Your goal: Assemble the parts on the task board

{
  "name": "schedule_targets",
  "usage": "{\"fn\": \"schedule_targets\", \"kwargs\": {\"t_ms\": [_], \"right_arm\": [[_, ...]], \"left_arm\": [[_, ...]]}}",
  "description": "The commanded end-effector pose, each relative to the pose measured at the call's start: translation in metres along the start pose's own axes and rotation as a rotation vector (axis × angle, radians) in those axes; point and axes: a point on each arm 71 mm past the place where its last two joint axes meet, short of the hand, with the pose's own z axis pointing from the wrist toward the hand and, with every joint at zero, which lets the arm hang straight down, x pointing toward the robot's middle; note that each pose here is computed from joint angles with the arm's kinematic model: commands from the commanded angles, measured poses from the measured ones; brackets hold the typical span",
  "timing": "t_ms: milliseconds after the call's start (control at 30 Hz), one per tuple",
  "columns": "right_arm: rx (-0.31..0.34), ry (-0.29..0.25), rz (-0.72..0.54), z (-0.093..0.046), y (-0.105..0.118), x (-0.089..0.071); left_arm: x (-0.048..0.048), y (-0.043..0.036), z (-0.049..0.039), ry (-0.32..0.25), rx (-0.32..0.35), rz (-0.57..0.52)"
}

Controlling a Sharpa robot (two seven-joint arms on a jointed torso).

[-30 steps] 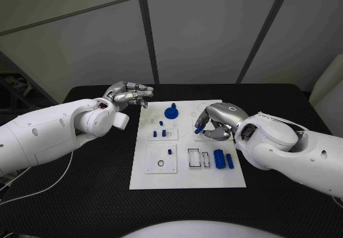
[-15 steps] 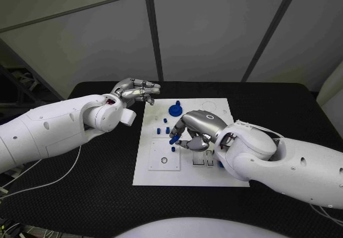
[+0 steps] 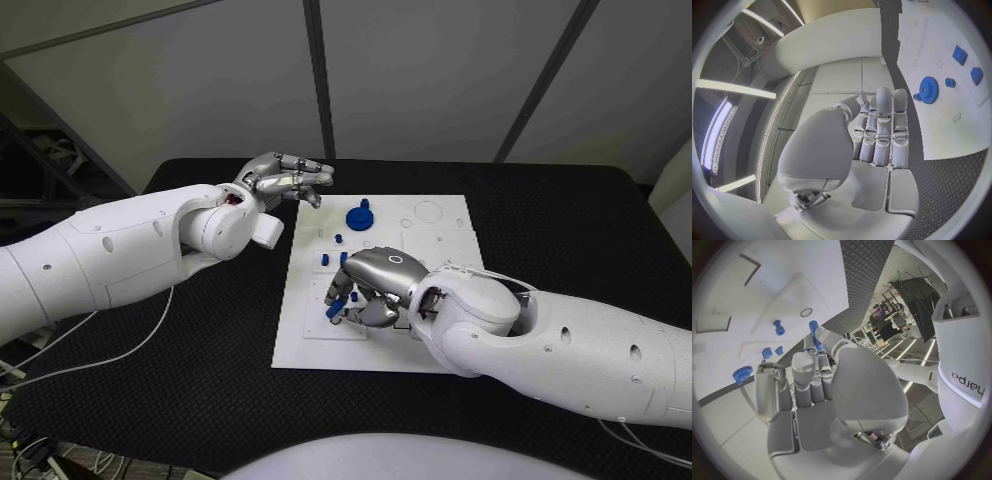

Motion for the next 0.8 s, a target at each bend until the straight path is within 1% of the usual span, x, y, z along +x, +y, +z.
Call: {"fn": "schedule_targets", "kwargs": {"t_ms": [33, 200, 500, 800], "right_arm": [[-0.01, 0.036, -0.026, 0.0014, 0.0003, 0.0033], [-0.001, 0.059, -0.04, 0.0027, -0.0008, 0.0063], [0.024, 0.077, -0.061, 0.0022, -0.0036, 0.0079], [0.036, 0.071, -0.114, 0.0027, -0.0014, 0.0074]], "left_arm": [[0.0012, -0.0012, 0.0005, 0.014, 0.003, -0.006], [0.0014, -0.0011, 0.0005, 0.015, 0.002, -0.006], [0.0001, -0.0008, 0.0002, 0.012, -0.001, -0.006], [-0.0003, -0.0005, 0.0001, 0.013, -0.004, -0.006]]}}
